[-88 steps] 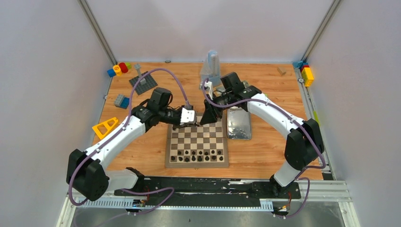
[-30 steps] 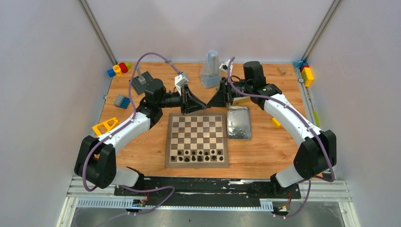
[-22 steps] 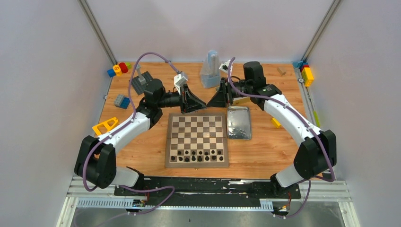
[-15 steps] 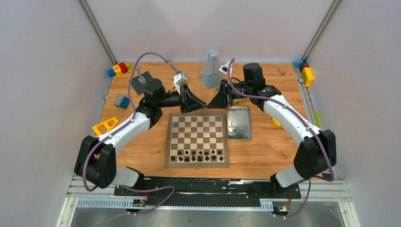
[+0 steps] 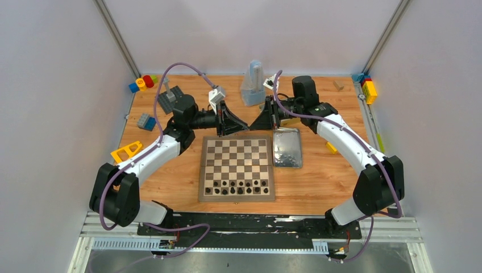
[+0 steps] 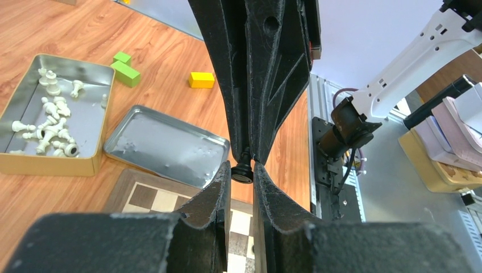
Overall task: Set up the chess pieces on the board
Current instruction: Place the chess piece on the chessboard.
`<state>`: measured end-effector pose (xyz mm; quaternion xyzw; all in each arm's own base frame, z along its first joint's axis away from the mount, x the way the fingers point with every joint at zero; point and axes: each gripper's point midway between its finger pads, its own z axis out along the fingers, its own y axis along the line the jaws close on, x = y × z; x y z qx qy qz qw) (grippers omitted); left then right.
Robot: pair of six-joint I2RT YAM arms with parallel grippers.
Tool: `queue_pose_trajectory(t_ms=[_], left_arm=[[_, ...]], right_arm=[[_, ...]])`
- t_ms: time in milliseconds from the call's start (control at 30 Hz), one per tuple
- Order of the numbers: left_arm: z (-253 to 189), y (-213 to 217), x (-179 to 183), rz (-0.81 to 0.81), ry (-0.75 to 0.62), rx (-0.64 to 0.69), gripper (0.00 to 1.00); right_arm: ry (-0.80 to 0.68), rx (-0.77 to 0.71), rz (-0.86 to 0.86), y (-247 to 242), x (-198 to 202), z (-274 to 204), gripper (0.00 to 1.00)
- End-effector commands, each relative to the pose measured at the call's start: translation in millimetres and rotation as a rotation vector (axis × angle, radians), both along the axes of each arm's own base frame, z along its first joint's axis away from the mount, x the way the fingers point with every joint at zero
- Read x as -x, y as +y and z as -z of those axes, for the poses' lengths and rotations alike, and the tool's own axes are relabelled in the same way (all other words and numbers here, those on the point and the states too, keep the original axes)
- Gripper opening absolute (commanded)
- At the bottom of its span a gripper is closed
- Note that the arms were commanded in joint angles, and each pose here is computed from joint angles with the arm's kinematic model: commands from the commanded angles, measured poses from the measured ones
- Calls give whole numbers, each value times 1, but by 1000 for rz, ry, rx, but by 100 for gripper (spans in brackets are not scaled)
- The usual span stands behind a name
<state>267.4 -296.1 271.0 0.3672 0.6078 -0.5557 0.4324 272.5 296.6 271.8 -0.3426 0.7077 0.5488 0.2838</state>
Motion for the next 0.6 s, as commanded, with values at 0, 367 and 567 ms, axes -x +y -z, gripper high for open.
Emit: queue_pose_trajectory(t_ms=[0,367,567], left_arm=[[3,2,0,18,-43,-19,9],[-6,50,-7,-112,-191,-168,92],[-5,117,-21,-341,-176,-310,98]], right_arm=[[-87,-49,-28,1,3,-24,0],[-199,110,15,-10,4,5,0],[-279,361,-89,22,33,47,0]])
